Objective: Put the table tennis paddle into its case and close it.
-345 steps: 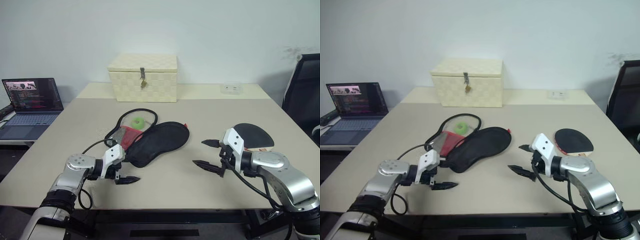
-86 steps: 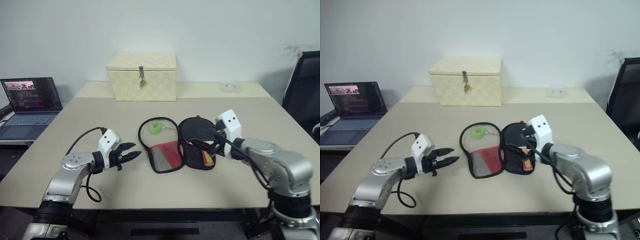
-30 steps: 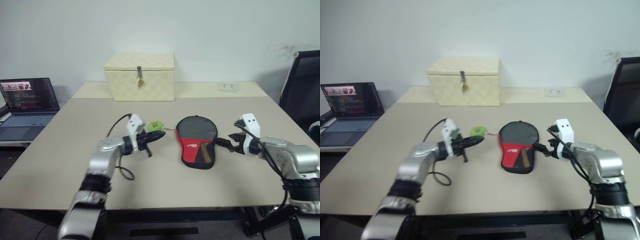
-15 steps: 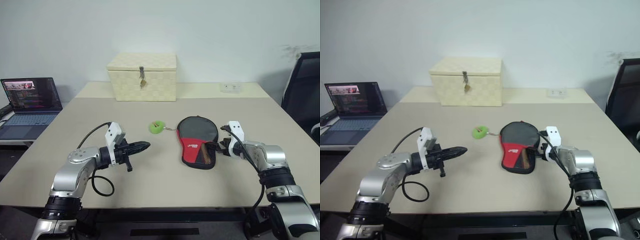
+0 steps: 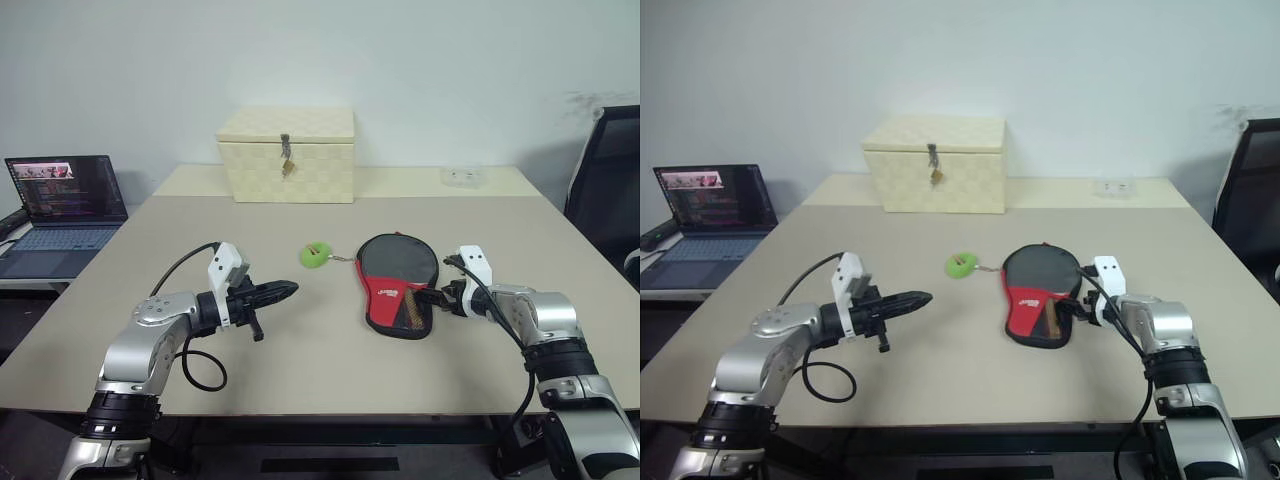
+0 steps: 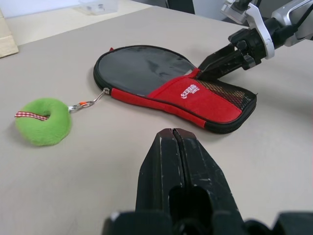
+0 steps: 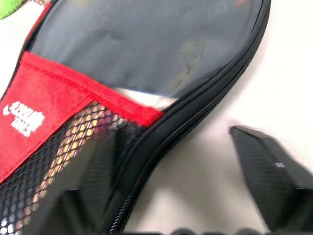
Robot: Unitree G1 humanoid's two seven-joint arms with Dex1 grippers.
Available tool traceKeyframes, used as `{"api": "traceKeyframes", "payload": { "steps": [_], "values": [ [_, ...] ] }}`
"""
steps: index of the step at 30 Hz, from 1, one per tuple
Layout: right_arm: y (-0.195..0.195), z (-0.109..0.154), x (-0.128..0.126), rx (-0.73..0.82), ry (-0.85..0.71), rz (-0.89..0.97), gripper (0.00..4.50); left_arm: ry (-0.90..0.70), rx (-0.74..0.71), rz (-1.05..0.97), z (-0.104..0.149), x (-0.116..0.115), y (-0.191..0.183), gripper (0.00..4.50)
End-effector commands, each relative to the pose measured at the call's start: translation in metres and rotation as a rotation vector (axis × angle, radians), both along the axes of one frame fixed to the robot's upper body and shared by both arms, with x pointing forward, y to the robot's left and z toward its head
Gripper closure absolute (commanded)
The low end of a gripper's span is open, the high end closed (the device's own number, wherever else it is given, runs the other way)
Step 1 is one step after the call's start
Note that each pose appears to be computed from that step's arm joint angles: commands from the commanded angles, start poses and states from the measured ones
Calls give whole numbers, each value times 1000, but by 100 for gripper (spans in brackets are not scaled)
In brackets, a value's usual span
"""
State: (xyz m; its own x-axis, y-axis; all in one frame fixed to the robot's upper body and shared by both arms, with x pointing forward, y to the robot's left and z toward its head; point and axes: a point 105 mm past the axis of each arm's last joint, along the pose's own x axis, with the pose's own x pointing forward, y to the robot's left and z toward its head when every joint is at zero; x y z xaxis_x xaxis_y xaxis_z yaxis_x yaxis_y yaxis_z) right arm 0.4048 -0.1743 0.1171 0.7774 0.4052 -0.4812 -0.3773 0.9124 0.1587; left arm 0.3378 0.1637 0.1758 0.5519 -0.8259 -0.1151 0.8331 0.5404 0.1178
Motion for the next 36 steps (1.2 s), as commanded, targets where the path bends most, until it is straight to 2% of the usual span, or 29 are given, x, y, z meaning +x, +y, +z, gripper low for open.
{"api": "traceKeyframes", "payload": {
  "steps": [1,5,9,13,16,20,28,36],
  "values": [
    [12,-11,-6,9,42,27,193,-66,4,-21,16,-3,-4,450],
    [20,-13,-4,30,50,37,333,-66,8,-19,16,-3,-3,450],
    [30,-13,2,66,52,55,448,-64,11,-20,15,-4,-3,450],
    [55,-6,3,122,54,153,448,-41,11,-52,13,-9,-4,450],
    [81,4,-6,158,57,264,448,-3,11,-104,11,-19,-3,450],
    [99,7,-16,167,66,322,448,51,28,-164,5,-34,-2,450],
    [127,5,-60,198,119,448,448,124,31,-225,-3,-54,-3,450],
    [123,-3,-99,189,171,511,448,196,72,-310,-11,-77,-1,450]
  ]
}}
